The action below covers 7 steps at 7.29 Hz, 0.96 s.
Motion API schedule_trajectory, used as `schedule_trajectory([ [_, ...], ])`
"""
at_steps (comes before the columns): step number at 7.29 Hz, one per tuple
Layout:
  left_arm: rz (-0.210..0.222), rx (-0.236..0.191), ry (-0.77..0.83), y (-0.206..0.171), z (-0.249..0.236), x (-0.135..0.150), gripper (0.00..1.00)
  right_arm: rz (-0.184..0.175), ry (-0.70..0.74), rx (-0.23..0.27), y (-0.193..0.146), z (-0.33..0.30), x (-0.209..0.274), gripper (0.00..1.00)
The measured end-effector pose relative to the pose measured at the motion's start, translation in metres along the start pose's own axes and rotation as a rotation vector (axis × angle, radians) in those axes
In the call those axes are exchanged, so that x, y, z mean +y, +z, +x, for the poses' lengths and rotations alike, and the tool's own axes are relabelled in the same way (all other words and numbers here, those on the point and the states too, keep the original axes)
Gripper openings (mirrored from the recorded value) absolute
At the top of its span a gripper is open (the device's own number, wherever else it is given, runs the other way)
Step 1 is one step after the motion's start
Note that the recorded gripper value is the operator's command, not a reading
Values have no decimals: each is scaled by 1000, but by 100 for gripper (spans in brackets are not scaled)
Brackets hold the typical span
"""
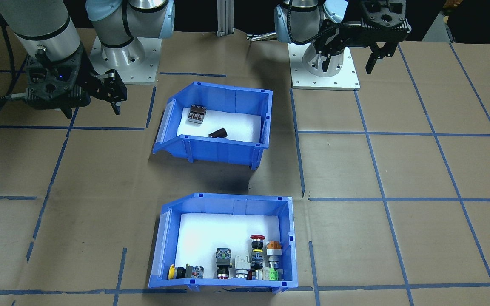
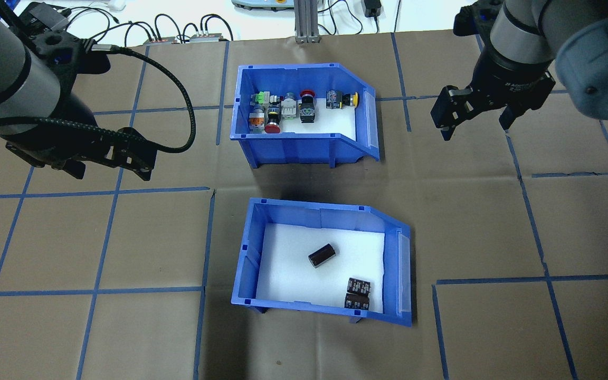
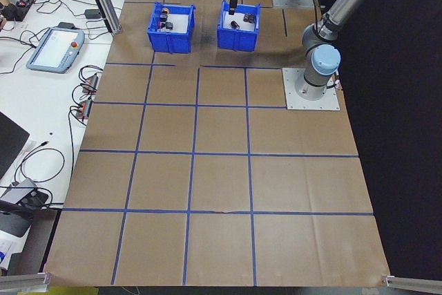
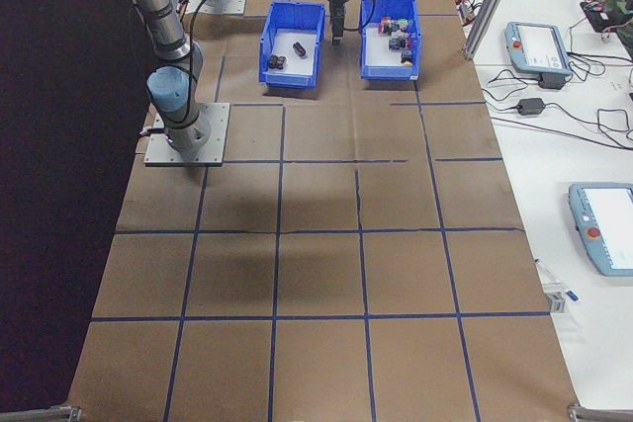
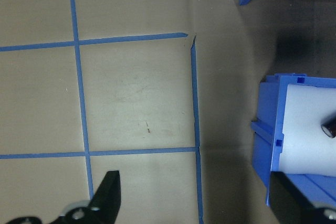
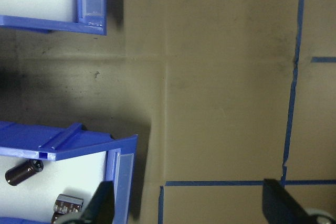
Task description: Place battery box in front
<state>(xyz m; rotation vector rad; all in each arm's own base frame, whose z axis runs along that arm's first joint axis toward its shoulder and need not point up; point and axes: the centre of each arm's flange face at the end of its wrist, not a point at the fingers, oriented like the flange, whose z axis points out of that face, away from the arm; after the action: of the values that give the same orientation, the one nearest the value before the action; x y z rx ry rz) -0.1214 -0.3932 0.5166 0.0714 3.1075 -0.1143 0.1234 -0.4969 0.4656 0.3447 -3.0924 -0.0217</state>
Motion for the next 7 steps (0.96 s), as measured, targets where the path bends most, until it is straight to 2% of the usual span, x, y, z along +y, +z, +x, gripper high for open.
schedule_trajectory([
  [2,-39,8,-146,25,2,17,99,-4,-206,-11,11,-10,-37,100],
  [5,-93,-13,-668,61,11,58,96,1,-582,-1,26,-81,-115,100],
  [7,-136,-51,-988,90,45,82,96,12,-811,13,34,-145,-145,100],
])
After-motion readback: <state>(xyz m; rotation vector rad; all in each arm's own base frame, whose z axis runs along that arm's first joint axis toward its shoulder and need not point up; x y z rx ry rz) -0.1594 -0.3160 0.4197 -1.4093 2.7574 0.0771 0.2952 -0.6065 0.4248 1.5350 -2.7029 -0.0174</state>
